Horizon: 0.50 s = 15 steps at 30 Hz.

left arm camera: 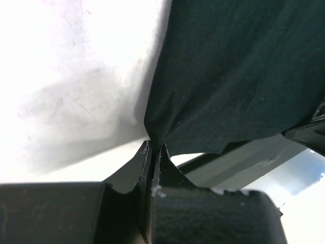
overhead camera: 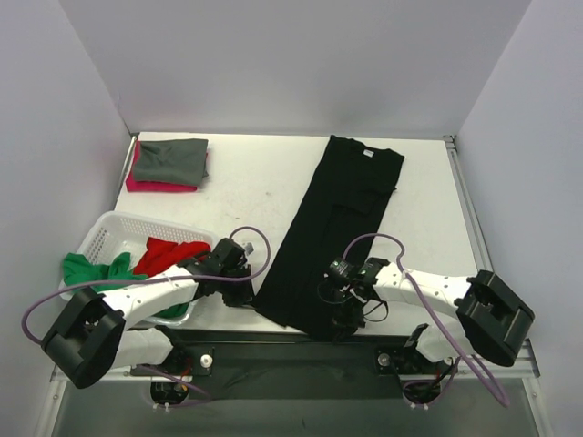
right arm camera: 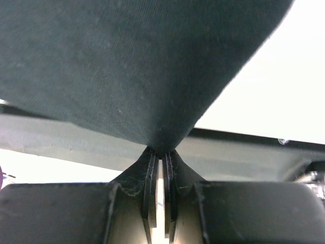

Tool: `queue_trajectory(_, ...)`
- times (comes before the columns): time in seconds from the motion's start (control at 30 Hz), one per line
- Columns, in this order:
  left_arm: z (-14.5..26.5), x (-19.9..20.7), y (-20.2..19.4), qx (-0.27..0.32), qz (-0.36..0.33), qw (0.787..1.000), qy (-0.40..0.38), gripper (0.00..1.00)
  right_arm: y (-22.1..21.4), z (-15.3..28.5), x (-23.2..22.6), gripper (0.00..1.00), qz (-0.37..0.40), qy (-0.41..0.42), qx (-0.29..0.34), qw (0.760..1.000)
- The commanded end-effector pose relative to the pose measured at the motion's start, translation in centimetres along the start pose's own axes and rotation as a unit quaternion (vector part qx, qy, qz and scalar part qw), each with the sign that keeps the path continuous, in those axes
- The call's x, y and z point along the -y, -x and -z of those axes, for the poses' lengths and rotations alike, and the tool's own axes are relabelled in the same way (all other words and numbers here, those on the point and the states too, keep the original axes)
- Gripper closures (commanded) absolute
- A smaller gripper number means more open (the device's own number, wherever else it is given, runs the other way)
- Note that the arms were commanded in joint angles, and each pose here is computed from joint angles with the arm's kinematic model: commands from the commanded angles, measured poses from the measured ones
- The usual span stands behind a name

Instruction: Fold and stack the t-shirts

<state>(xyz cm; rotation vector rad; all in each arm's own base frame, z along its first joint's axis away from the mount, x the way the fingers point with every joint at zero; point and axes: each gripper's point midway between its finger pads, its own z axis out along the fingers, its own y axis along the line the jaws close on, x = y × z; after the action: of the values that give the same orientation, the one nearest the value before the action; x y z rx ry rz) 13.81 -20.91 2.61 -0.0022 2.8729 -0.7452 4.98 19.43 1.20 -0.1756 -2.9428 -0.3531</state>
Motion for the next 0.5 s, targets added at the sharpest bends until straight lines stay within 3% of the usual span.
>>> queue_trajectory(0.0,1.4,0.9,-0.3,-0.002,0.0,1.0,-0.006,1.0,-0.9,1.5,1.0,1.0,-0.014,-0.016,-0.004,1.0)
queue_trajectory(0.47,4.5,2.1,-1.8,-0.034,0.008,0.999,0.009,1.0,-4.2,4.1,1.6,1.0,-0.018,0.0,-0.03,0.999)
